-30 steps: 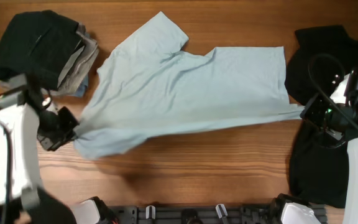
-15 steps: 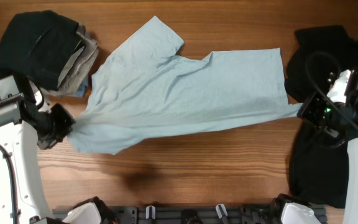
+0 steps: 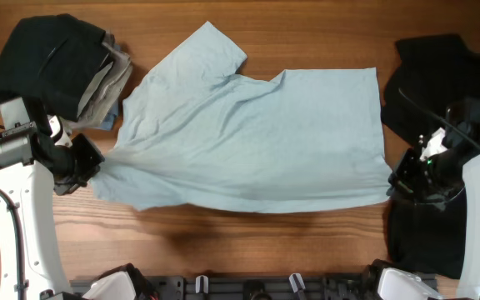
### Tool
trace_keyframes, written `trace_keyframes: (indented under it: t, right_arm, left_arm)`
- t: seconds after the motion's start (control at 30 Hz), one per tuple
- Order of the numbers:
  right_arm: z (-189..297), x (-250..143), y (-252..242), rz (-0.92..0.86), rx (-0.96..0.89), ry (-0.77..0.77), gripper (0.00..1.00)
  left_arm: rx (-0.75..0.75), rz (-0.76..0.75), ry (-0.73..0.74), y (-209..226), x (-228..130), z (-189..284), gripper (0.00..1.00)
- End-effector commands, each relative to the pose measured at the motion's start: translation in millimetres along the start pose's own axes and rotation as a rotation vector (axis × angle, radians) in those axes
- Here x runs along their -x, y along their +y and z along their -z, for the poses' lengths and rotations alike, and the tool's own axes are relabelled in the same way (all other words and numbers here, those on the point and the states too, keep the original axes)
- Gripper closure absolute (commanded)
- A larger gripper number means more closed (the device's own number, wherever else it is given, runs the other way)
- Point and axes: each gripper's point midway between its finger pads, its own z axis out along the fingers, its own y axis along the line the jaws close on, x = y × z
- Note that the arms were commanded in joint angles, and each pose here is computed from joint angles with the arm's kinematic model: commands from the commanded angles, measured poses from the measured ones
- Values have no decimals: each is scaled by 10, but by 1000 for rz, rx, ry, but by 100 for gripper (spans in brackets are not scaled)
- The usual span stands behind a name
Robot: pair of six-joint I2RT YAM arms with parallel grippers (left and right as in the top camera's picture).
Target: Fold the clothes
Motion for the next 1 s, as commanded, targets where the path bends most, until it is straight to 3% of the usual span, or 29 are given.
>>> trace_keyframes:
  t: [0.0,0.17,0.33,0.43,0.5,0.57,0.6,0.63,0.93,0.97]
  right_arm:
    - [33,352,-38,-60,-35,-154,96]
    - [-123,765,330,-31,145,-212,96]
    - [-315,1051,472,-30,196,-199,96]
    - [-466,1213,512,-28,199,-191,96]
    - [-565,1342,521,-25,194,-198,78]
    - [-631,1497,555,7,201,-229,69]
    - [-652,1565,574,36,204,-247,59]
    - [-663,1589,580,53,204,-252,52]
    - [-740,1298,599,184,203,-142,46]
    - [-747,1260,616,200,205,-129,46]
  left_arm:
    - [0,-28,-25,-28,61,18,96]
    - [-64,-101,-74,-302,187,-65,96]
    - [-91,-167,-99,-549,337,-258,96]
    - [-106,-195,-116,-676,447,-398,90]
    - [-109,-205,-115,-727,496,-501,75]
    - [-101,-205,-94,-729,501,-607,53]
    - [-93,-203,-76,-710,481,-652,40]
    - [-87,-203,-61,-695,457,-678,38]
    - [-97,-349,102,-691,82,-772,45]
    - [-86,-349,134,-673,21,-807,49]
